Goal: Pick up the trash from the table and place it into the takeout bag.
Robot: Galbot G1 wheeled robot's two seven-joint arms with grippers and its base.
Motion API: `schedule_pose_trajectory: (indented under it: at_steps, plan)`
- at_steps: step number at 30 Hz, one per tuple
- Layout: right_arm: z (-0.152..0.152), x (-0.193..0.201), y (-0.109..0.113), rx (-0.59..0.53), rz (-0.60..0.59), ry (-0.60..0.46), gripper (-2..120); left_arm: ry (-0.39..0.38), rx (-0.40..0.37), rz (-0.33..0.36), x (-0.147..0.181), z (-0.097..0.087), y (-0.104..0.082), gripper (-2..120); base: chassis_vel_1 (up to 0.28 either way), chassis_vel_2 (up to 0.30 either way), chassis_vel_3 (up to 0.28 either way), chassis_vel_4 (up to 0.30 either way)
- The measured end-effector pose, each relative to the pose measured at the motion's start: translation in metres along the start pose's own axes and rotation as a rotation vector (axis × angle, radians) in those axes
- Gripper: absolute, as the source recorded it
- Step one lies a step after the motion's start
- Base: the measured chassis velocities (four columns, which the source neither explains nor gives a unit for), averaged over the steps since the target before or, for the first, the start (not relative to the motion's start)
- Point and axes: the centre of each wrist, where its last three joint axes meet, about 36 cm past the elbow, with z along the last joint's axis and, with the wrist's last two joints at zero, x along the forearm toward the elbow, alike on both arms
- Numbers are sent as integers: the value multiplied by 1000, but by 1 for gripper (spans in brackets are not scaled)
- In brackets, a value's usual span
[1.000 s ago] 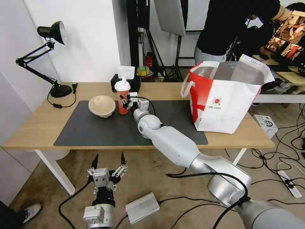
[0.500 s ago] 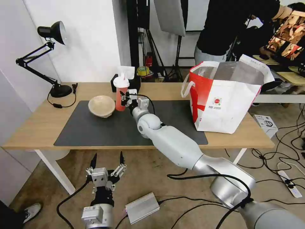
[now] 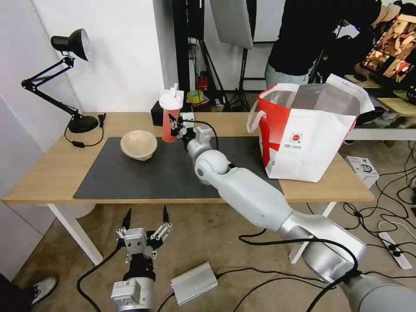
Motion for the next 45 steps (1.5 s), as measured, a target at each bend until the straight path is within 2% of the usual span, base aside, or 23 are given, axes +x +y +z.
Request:
schedule_pose_trajectory:
  at_steps: [14, 30, 36, 40, 45]
  plan:
    - [-41, 32, -12, 9, -17, -49, 3, -1, 1, -6, 0, 1, -3, 100, 0, 0, 0, 0]
    - [-99, 74, -38, 48, -30, -135, 3, -2, -12, -11, 3, -1, 1, 100, 0, 0, 0, 0]
    - [-108, 88, -47, 58, -23, -143, 3, -2, -6, -15, 3, -3, -1, 100, 0, 0, 0, 0]
    - [-131, 123, -77, 118, 8, -153, 2, -3, -9, -13, 4, -3, -1, 100, 0, 0, 0, 0]
    - [-143, 144, -90, 142, 21, -157, 1, -4, -12, -10, 4, -3, 0, 100, 0, 0, 0, 0]
